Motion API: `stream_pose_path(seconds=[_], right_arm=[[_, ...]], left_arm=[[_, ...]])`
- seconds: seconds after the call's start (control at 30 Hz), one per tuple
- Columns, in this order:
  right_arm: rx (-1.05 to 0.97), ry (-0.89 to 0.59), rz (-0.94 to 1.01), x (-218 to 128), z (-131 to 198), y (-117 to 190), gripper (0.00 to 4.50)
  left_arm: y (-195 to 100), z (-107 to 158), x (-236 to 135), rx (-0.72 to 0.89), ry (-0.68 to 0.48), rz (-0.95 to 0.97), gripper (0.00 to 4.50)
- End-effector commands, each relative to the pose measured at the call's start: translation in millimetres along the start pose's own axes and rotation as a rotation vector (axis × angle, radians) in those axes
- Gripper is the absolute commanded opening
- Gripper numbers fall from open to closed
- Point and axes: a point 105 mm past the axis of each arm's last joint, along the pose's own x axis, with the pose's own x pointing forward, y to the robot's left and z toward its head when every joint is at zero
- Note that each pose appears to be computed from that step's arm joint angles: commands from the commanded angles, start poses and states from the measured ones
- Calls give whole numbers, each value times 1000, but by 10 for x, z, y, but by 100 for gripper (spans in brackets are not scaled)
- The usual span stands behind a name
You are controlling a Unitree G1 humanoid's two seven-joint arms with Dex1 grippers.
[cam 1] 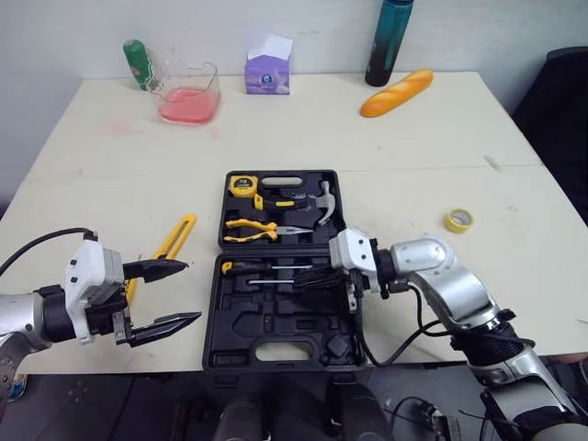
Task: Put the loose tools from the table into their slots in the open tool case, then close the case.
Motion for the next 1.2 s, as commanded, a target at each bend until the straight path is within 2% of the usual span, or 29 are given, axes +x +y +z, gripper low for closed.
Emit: stream_pose_path(seconds=[0.03,0.33,0.6,0.73,0.8,0.97,1.07,1.2], right_arm=[[-28,-11,-30,10,24,-64,5],[45,14,-33,87,-130,-45,5],[129,112,-25,91,-429,72,5],[215,213,15,108,-575,139,5],[274,204,51,144,-546,202,5],[301,251,17,188,-570,144,5],[295,211,8,185,-499,103,5],[187,47,18,130,-224,59,5]], left_arm=[[29,33,-11,25,-1,5,450],[-23,10,35,21,-3,-7,450],[-36,-7,18,16,-7,13,450],[1,7,-25,22,0,24,450],[1,9,-22,23,0,24,450],[7,14,6,28,-6,21,450],[6,19,17,28,-12,24,450],[5,7,27,29,-18,32,450]])
